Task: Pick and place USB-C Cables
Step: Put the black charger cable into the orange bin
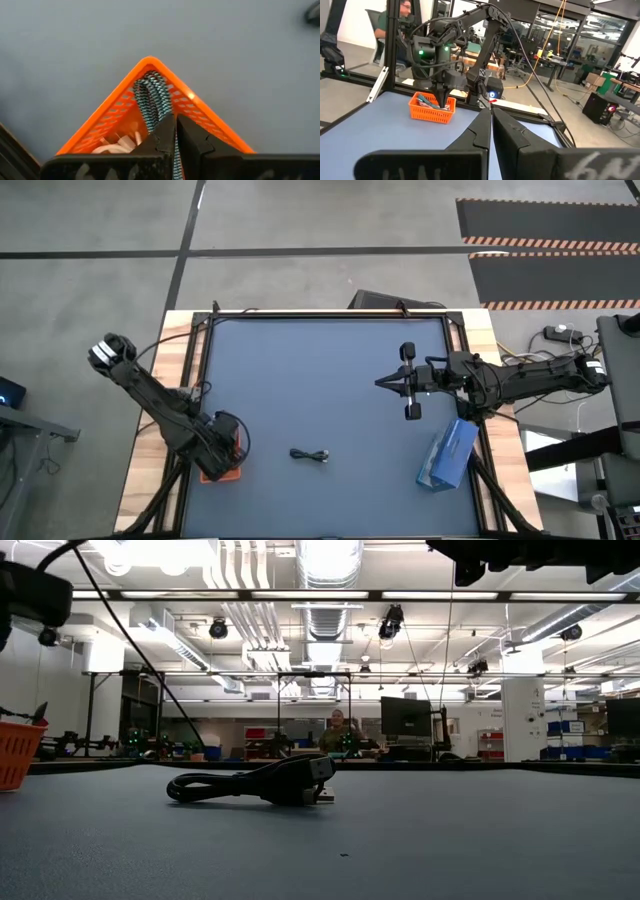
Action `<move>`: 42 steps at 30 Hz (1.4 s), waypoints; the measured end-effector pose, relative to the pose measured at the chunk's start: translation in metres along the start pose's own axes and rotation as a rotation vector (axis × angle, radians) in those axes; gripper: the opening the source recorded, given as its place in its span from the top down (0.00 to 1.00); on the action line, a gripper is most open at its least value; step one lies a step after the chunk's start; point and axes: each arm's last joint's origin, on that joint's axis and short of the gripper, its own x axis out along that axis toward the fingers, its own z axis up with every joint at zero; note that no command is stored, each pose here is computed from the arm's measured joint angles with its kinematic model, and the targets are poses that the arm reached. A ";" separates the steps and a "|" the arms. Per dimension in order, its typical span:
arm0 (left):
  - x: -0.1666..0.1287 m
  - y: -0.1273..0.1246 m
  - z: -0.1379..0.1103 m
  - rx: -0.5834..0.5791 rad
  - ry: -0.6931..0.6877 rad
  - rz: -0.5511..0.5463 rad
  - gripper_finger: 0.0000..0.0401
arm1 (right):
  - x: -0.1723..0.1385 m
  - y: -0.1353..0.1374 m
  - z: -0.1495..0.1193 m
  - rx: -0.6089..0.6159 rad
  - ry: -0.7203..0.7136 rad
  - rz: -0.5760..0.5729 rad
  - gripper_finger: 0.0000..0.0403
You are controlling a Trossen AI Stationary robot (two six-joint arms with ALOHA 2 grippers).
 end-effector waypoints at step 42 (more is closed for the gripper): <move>0.047 -0.096 0.100 0.514 -0.548 -0.252 1.00 | -0.001 0.027 -0.006 -0.097 0.008 0.137 0.98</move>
